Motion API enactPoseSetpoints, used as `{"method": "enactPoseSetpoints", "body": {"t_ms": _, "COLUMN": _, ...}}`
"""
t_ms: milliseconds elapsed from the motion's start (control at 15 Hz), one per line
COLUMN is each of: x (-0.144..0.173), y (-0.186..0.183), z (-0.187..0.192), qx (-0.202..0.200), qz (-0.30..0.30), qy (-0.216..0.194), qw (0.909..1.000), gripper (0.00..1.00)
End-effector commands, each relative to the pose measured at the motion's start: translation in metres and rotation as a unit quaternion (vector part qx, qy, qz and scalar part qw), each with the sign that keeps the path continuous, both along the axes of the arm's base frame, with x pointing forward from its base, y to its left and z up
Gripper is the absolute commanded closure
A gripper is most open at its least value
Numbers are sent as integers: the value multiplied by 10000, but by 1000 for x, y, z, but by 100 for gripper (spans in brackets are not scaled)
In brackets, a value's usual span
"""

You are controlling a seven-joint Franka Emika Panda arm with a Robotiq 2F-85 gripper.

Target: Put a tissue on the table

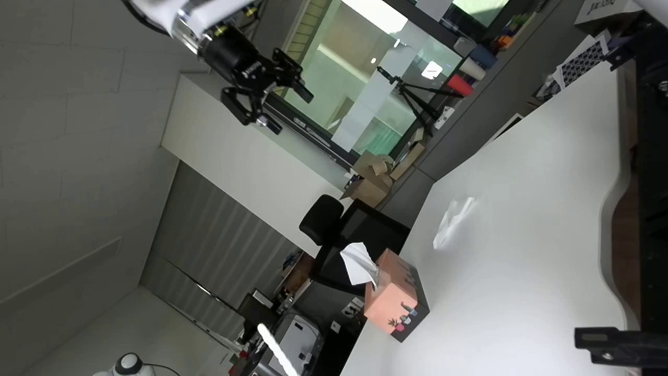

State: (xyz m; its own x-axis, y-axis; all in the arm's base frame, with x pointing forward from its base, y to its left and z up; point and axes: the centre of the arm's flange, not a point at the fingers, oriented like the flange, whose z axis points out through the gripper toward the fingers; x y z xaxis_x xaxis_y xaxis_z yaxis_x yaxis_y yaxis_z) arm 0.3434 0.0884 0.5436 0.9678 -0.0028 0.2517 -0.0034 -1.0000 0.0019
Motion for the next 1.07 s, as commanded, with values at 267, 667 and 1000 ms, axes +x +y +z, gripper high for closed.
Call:
{"method": "enactPoseSetpoints", "body": {"t_ms": 267, "x": 162, "y": -45, "z": -100, "qx": -39, "qz": -990, "qy": -534, "qw": 9936, "gripper": 0}}
{"method": "enactPoseSetpoints", "body": {"t_ms": 667, "x": 261, "y": -47, "z": -177, "qx": 240, "qz": -2456, "qy": -601, "qw": 9672, "gripper": 0}}
{"method": "enactPoseSetpoints", "body": {"t_ms": 1000, "x": 339, "y": -40, "z": -220, "qx": 526, "qz": -3586, "qy": -399, "qw": 9312, "gripper": 0}}
